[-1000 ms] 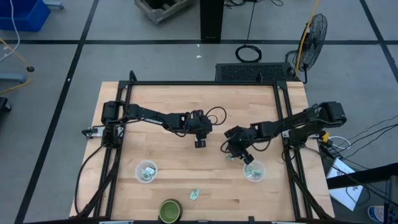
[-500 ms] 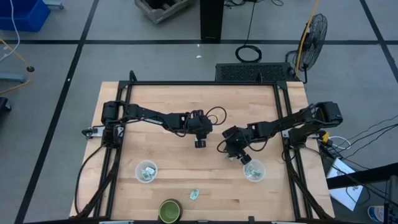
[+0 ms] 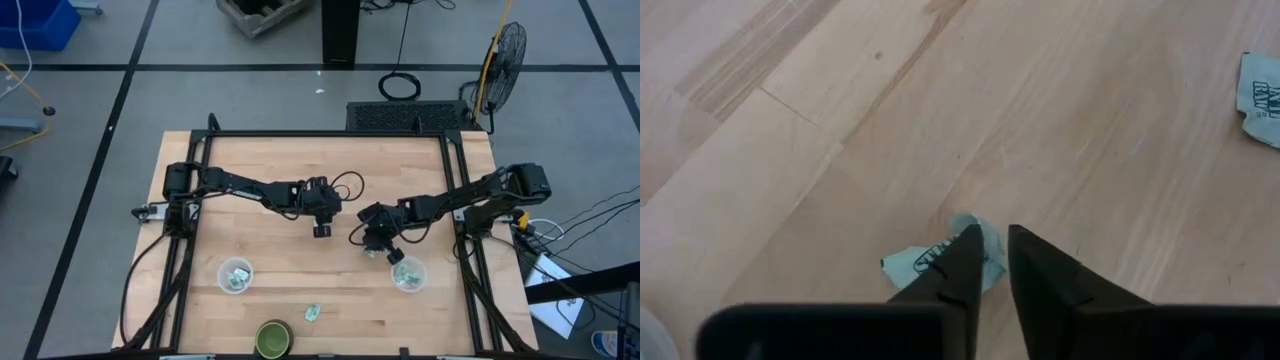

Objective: Pick and place Stevia / Truvia into bins
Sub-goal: Put the white stevia packet into the right transparent container

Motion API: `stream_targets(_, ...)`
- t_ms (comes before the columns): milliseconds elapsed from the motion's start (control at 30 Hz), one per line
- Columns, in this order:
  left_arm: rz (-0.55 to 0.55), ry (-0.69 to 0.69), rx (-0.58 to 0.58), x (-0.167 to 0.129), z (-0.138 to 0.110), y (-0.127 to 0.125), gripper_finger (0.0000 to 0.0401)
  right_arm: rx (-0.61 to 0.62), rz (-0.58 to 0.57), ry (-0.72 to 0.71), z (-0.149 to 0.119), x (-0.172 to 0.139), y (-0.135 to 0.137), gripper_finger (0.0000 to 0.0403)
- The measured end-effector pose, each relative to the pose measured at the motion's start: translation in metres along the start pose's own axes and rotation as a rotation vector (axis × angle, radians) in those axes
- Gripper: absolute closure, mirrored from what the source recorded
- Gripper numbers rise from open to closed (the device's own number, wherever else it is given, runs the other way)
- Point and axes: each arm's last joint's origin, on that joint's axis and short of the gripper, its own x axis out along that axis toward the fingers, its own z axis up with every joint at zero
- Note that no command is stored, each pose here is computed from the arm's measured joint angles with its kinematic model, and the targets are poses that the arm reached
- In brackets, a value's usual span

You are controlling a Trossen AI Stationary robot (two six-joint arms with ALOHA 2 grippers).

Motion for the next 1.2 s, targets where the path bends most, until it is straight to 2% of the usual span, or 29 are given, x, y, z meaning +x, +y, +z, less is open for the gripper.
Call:
stream_targets(167, 0.000, 0.000, 0.000, 0.000, 0.000, 0.000, 0.0265, 0.000, 0.000, 0.000, 0.000, 0.000, 0.000, 0.0398)
stream_targets(400, 0.000, 0.000, 0.000, 0.000, 0.000, 0.000, 0.0265, -0.002, -0.008, -0.009, 0.001, -0.003, 0.000, 0.0402)
stream_targets(600, 0.000, 0.000, 0.000, 0.000, 0.000, 0.000, 0.0265, 0.039, -0.050, -0.020, 0.009, -0.033, 0.012, 0.0402)
stream_targets(733, 0.000, 0.000, 0.000, 0.000, 0.000, 0.000, 0.0265, 0.145, -0.088, -0.008, 0.013, -0.062, 0.033, 0.0402)
stream_targets(867, 0.000, 0.000, 0.001, 0.000, 0.000, 0.000, 0.0265, 0.307, -0.018, -0.012, 0.015, -0.081, 0.059, 0.0402)
stream_targets(1033, 0.000, -0.001, 0.003, 0.000, 0.000, 0.000, 0.0265, 0.387, 0.059, 0.059, 0.010, -0.094, 0.088, 0.0402)
stream_targets(1200, 0.000, -0.002, 0.000, 0.000, 0.000, 0.000, 0.0265, 0.476, 0.073, 0.112, 0.006, -0.097, 0.104, 0.0403)
